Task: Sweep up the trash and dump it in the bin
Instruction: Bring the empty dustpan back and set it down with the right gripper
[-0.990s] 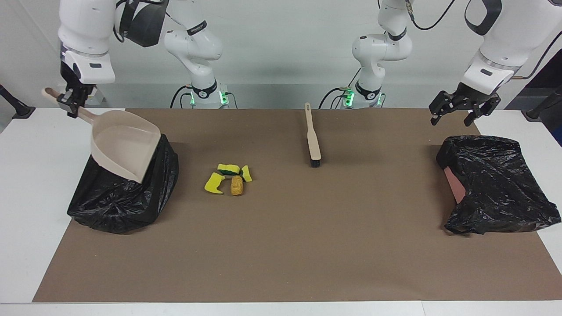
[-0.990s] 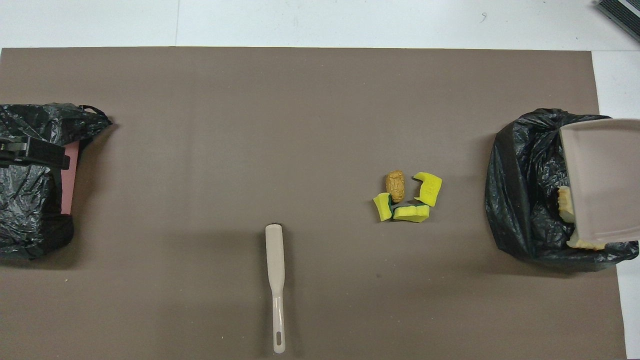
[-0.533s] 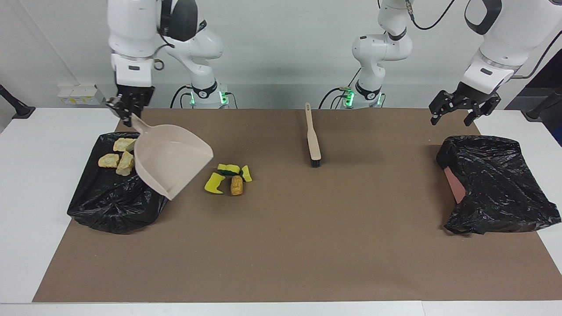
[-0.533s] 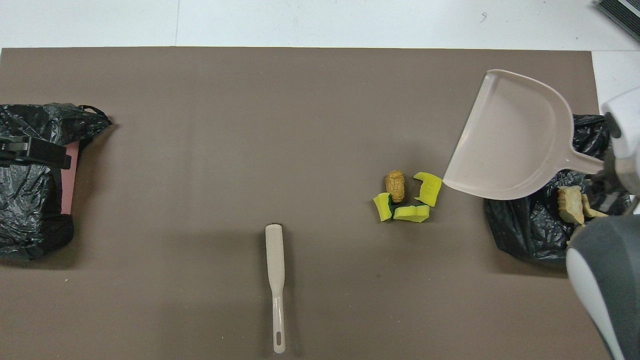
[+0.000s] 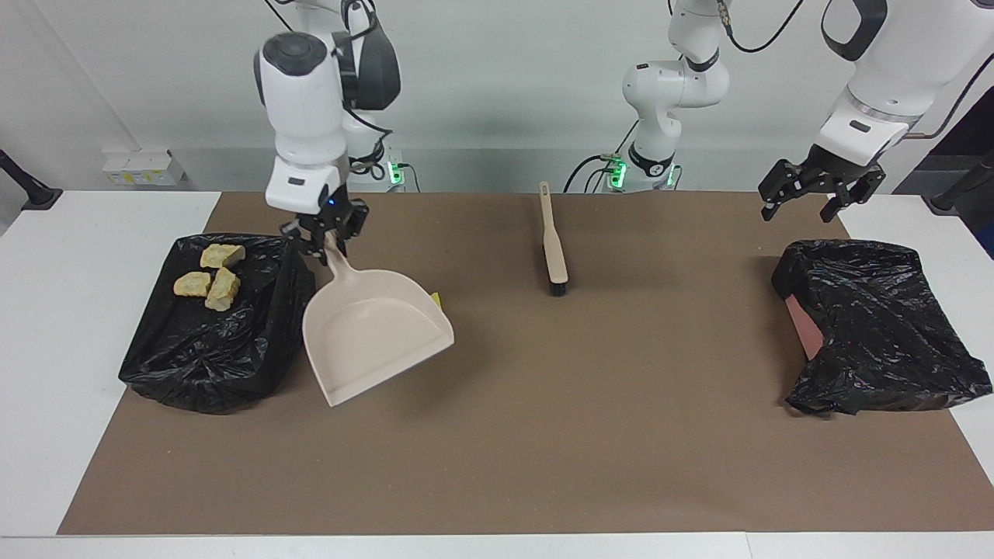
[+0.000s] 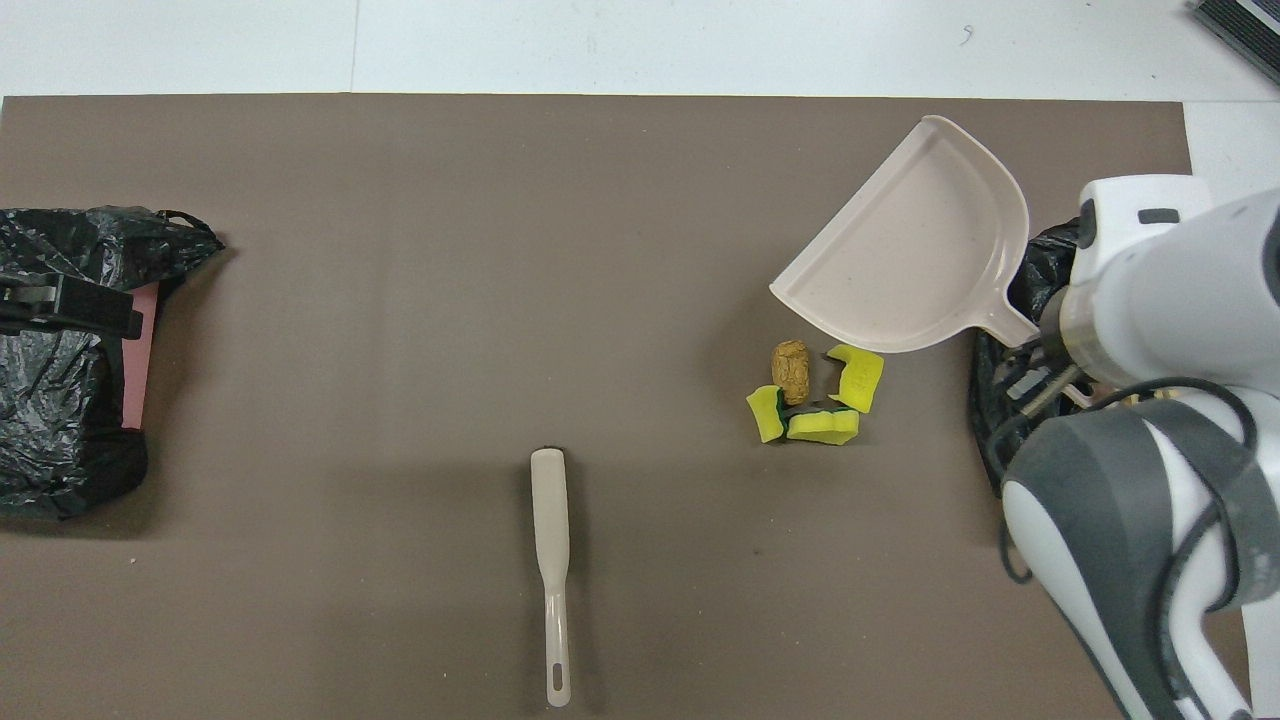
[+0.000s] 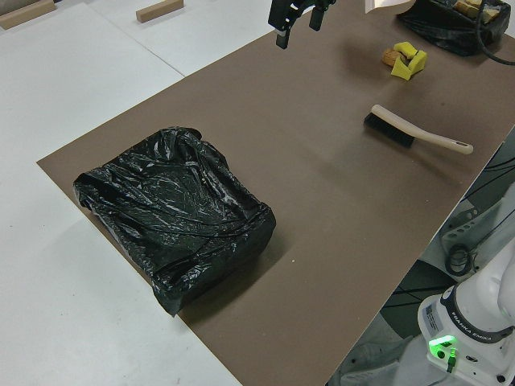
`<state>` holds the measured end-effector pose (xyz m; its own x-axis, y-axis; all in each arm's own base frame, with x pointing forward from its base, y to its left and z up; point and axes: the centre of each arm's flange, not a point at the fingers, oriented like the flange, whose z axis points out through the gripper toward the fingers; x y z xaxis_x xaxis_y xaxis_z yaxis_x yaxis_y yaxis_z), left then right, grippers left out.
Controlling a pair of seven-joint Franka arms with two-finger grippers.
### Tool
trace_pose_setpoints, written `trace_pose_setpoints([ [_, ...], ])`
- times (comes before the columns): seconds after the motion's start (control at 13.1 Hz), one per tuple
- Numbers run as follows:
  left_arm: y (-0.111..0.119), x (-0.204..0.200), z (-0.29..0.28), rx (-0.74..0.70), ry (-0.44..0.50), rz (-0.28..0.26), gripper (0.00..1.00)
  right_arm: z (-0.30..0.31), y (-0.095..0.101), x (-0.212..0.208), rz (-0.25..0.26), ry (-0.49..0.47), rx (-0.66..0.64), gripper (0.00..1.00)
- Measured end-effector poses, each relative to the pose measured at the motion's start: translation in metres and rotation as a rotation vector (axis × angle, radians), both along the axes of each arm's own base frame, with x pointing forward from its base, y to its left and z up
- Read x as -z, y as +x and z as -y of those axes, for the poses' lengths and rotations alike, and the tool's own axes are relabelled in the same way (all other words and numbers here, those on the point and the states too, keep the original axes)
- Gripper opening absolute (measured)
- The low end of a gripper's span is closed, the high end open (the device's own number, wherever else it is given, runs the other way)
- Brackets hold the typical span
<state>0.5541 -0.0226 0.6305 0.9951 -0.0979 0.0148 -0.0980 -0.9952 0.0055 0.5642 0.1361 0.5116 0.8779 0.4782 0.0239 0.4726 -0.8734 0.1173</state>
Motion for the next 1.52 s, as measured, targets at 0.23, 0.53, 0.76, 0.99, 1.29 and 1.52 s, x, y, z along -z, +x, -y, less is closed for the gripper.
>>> trace_pose_setpoints([
  [0.23,-0.001,0.0,0.0,0.002,0.0,-0.001,1.0,-0.073,0.009,0.042,0.037,0.075,0.225,0.31],
  [0.53,-0.003,0.001,0.0,0.003,0.0,-0.007,1.0,-0.134,0.034,0.06,0.022,0.178,0.363,0.31],
  [0.76,-0.005,0.0,0.0,0.003,0.0,-0.007,1.0,-0.169,0.052,0.068,0.02,0.221,0.432,0.31],
  [0.99,-0.005,0.001,0.0,0.004,0.0,-0.009,1.0,-0.207,0.047,0.082,-0.011,0.26,0.478,0.31],
  [1.29,-0.006,0.003,0.001,0.005,0.001,-0.014,1.0,-0.274,0.031,0.11,-0.038,0.276,0.47,0.31],
  [1.52,-0.006,0.005,0.001,0.007,0.001,-0.017,1.0,-0.297,0.022,0.135,-0.061,0.265,0.449,0.31],
])
